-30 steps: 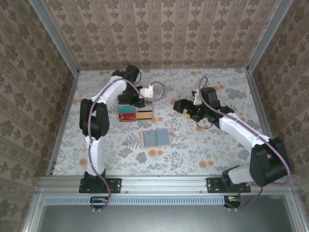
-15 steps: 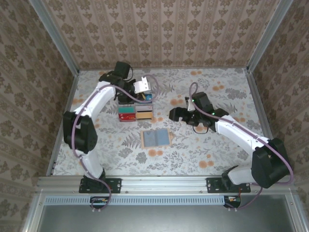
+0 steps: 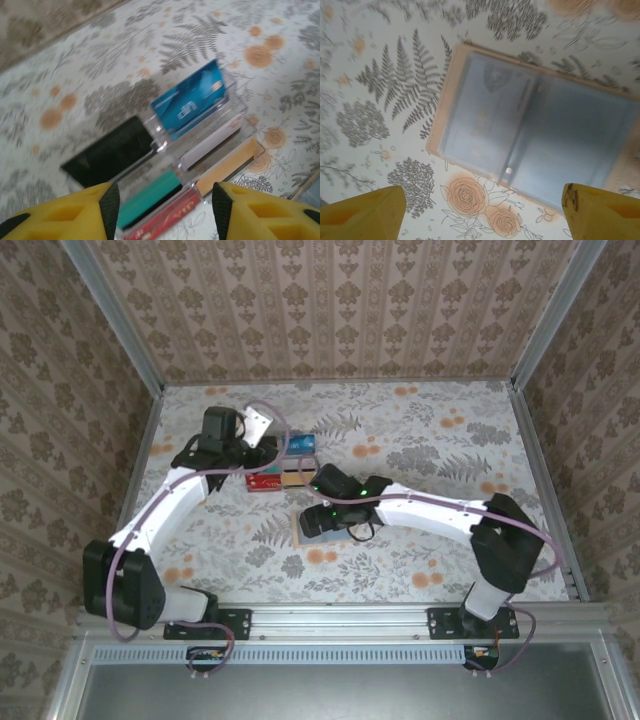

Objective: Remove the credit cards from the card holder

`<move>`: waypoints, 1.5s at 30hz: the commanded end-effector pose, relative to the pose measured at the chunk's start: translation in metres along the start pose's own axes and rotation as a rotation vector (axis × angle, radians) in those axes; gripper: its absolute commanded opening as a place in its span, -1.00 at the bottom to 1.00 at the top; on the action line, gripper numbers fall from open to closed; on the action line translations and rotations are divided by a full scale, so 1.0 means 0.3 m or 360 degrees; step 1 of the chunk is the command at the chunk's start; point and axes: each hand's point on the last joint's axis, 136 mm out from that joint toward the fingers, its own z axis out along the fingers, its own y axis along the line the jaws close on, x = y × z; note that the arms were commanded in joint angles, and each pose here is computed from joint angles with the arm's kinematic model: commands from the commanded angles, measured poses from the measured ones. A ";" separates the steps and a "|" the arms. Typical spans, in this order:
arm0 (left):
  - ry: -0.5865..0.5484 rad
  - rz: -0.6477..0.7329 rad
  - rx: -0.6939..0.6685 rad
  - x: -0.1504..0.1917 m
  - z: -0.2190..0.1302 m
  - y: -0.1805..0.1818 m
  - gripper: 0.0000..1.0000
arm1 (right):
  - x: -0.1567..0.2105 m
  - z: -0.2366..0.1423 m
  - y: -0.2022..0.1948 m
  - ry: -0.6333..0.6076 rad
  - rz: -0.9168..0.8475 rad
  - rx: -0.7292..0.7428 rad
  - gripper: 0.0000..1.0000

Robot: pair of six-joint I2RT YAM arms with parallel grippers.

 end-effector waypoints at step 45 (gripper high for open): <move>0.0587 -0.1439 0.0611 0.362 0.148 -0.406 0.15 | 0.140 0.232 -0.203 0.0178 0.0265 0.0197 -0.17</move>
